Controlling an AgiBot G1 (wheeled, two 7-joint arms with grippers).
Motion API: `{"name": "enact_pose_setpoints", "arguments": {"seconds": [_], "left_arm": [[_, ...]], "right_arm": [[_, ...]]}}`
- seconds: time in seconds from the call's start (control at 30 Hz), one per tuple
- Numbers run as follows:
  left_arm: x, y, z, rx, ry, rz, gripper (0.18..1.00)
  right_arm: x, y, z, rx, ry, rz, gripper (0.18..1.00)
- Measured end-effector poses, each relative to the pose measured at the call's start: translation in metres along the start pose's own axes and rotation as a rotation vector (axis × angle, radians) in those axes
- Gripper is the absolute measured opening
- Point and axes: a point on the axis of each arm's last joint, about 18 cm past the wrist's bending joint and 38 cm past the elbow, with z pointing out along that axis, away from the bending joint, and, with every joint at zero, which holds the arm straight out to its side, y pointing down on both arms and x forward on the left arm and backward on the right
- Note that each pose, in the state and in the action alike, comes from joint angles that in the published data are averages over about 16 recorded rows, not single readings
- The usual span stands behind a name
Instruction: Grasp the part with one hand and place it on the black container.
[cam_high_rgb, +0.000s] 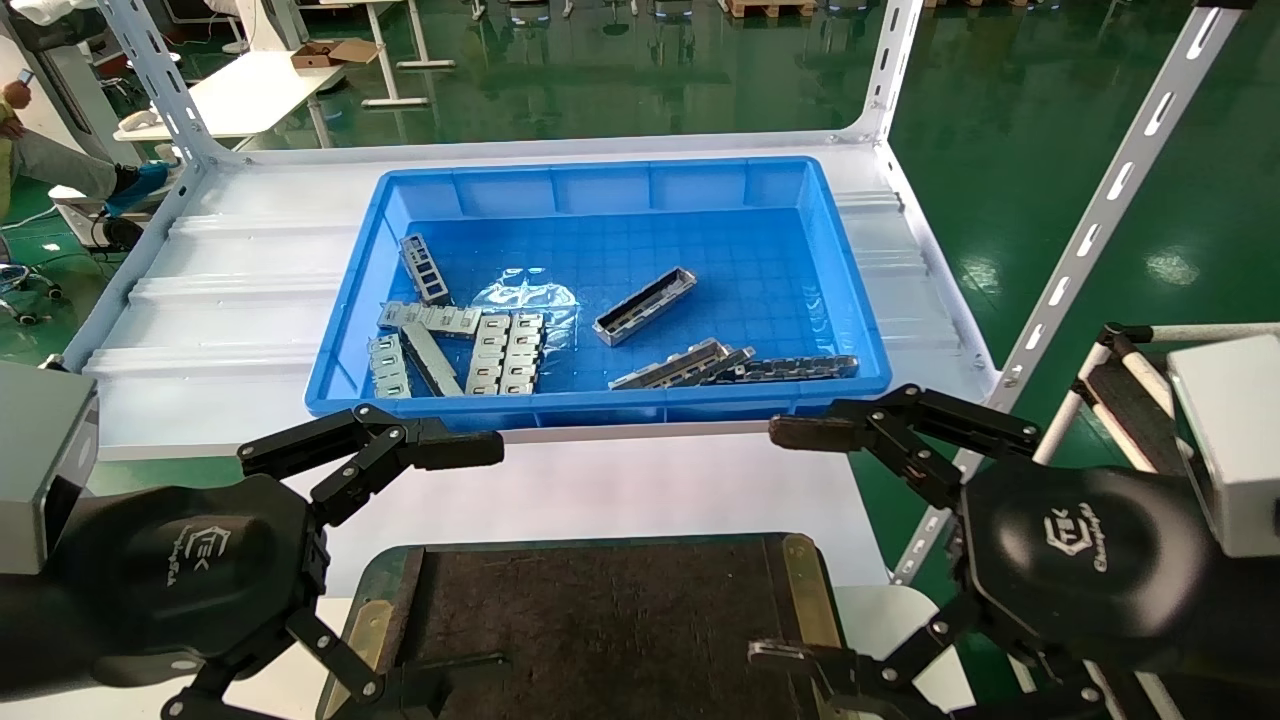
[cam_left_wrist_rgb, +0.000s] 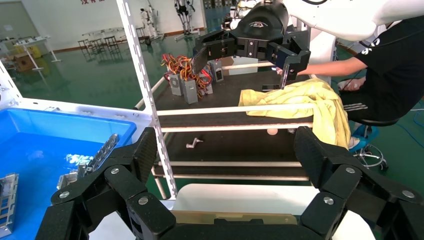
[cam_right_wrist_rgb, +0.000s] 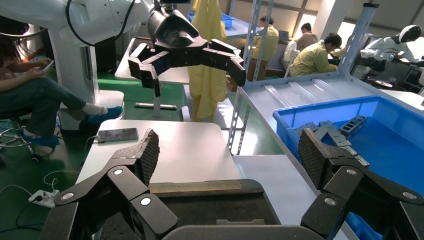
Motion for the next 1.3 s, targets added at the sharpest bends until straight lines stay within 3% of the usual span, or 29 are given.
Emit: {"name": "enact_pose_setpoints", "arguments": {"seconds": [0.6, 1.3], "left_arm": [[-0.019, 0.004, 0.010, -0.017, -0.065, 0.017, 1.001], [-0.128, 0.025, 0.087, -0.086, -0.297, 0.077, 1.001]], "right_arm": [[0.000, 0.000, 0.000, 0.000, 0.000, 0.000, 1.001], [0.000, 0.000, 0.000, 0.000, 0.000, 0.000, 1.001]]}}
